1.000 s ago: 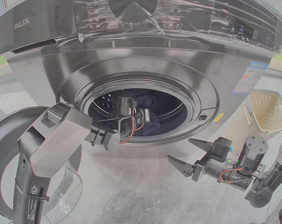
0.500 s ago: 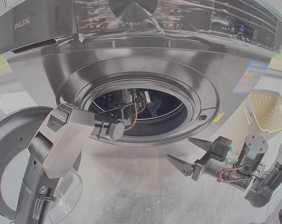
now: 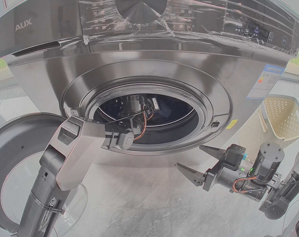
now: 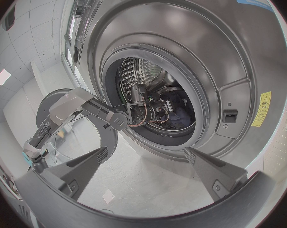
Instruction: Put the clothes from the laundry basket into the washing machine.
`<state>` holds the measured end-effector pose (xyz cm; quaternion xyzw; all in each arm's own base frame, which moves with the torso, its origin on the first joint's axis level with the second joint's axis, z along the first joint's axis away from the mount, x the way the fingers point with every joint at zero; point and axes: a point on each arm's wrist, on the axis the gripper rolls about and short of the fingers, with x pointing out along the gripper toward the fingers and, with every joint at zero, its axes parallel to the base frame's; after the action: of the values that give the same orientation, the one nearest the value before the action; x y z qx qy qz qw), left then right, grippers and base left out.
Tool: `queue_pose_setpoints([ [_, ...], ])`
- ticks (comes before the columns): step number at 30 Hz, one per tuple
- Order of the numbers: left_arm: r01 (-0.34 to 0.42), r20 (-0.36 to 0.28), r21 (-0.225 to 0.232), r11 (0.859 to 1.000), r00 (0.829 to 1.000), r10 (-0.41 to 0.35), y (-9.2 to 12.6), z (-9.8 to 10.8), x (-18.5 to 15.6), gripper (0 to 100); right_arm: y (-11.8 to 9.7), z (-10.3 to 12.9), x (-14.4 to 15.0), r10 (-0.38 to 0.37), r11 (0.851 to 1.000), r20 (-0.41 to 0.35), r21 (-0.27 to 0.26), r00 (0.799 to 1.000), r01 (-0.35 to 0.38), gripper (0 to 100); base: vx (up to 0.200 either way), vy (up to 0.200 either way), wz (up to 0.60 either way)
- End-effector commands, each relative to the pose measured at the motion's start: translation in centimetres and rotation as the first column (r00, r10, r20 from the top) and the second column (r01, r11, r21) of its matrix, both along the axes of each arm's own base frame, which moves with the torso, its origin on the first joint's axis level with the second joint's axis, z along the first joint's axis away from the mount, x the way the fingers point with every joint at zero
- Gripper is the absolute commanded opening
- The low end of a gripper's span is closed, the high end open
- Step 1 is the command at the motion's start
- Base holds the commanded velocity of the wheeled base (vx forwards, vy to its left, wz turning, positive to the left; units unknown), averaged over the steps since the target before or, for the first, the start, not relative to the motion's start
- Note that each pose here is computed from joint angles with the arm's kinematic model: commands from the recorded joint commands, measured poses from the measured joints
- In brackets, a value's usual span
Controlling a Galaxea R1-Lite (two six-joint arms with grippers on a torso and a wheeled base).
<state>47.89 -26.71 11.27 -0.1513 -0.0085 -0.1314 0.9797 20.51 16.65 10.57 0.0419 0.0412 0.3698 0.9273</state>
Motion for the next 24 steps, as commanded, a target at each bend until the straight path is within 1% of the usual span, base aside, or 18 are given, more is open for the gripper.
queue_pose_setpoints([
  [1, 0.004, 0.004, -0.004, 1.0, 1.0, -0.004, -0.2, 0.6, -0.3, 100, 0.0, 0.0, 0.0, 0.001, 1.0, 0.001, 0.001, 1.0, -0.001, 100, 0.0, 0.0, 0.0],
  [2, 0.004, 0.0, 0.0, 1.0, 1.0, -0.004, -0.1, 1.0, -0.5, 100, 0.0, 0.0, 0.0, 0.001, 1.0, 0.001, 0.001, 1.0, -0.001, 100, 0.0, 0.0, 0.0],
  [4, 0.004, -0.017, 0.01, 1.0, 1.0, -0.004, 0.1, 1.1, -0.8, 100, 0.0, 0.0, 0.0, 0.0, 1.0, 0.001, 0.001, 1.0, 0.0, 100, 0.0, 0.0, 0.0],
  [8, 0.004, -0.03, 0.019, 1.0, 1.0, -0.003, 0.7, 2.4, -1.9, 100, 0.0, 0.0, 0.0, 0.0, 1.0, 0.0, 0.0, 1.0, 0.0, 100, 0.0, 0.0, 0.0],
  [9, 0.004, -0.03, 0.019, 1.0, 1.0, -0.003, 0.7, 2.4, -1.9, 100, 0.0, 0.0, 0.0, 0.0, 1.0, 0.0, 0.0, 1.0, 0.0, 100, 0.0, 0.0, 0.0],
  [10, 0.008, -0.048, 0.04, 0.999, 0.999, -0.006, 1.1, 2.9, -2.7, 100, 0.0, 0.0, 0.0, 0.0, 1.0, 0.0, 0.0, 1.0, 0.0, 100, 0.0, 0.0, 0.0],
  [12, 0.017, -0.073, 0.071, 0.997, 0.997, -0.012, 1.1, 3.0, -3.7, 100, 0.0, 0.0, 0.0, 0.0, 1.0, 0.0, 0.0, 1.0, 0.0, 100, 0.0, 0.0, 0.0],
  [14, 0.03, -0.085, 0.091, 0.995, 0.996, -0.023, 0.9, 3.2, -4.7, 100, 0.0, 0.0, 0.0, 0.001, 1.0, 0.0, 0.0, 1.0, -0.001, 100, 0.0, 0.0, 0.0],
  [17, 0.053, -0.105, 0.11, 0.993, 0.994, -0.041, 0.5, 2.9, -6.0, 100, 0.0, -0.1, -0.1, 0.001, 1.0, -0.004, -0.003, 1.0, -0.001, 100, 0.0, 0.0, 0.0],
  [18, 0.076, -0.119, 0.123, 0.99, 0.991, -0.061, -0.1, 2.6, -7.0, 100, -0.1, -0.1, -0.1, 0.001, 1.0, -0.004, -0.003, 1.0, -0.001, 100, 0.0, 0.0, 0.0],
  [19, 0.081, -0.121, 0.126, 0.989, 0.991, -0.065, -0.2, 2.5, -7.2, 100, -0.1, -0.1, -0.1, 0.001, 1.0, -0.006, -0.003, 1.0, -0.001, 100, 0.0, 0.0, 0.0],
  [20, 0.101, -0.134, 0.15, 0.984, 0.988, -0.08, -0.6, 1.4, -8.0, 100, -0.1, -0.1, -0.1, 0.003, 1.0, -0.006, -0.003, 1.0, -0.003, 100, 0.0, 0.0, 0.0],
  [21, 0.101, -0.134, 0.15, 0.984, 0.988, -0.08, -0.6, 1.4, -8.0, 100, -0.1, -0.1, -0.1, 0.003, 1.0, -0.006, -0.003, 1.0, -0.003, 100, 0.0, 0.0, 0.0],
  [22, 0.122, -0.13, 0.216, 0.969, 0.987, -0.096, -0.7, 0.0, -9.1, 100, -0.1, -0.2, -0.1, 0.001, 1.0, -0.009, -0.005, 1.0, -0.001, 100, 0.0, 0.0, 0.0],
  [23, 0.125, -0.118, 0.238, 0.963, 0.988, -0.099, -0.6, -0.5, -9.4, 100, -0.2, -0.2, -0.2, 0.001, 1.0, -0.01, -0.006, 1.0, -0.001, 100, 0.0, 0.0, 0.0],
  [24, 0.124, -0.1, 0.248, 0.961, 0.99, -0.102, -0.4, -0.7, -9.7, 100, -0.2, -0.2, -0.2, 0.001, 1.0, -0.01, -0.006, 1.0, -0.001, 100, 0.0, 0.0, 0.0],
])
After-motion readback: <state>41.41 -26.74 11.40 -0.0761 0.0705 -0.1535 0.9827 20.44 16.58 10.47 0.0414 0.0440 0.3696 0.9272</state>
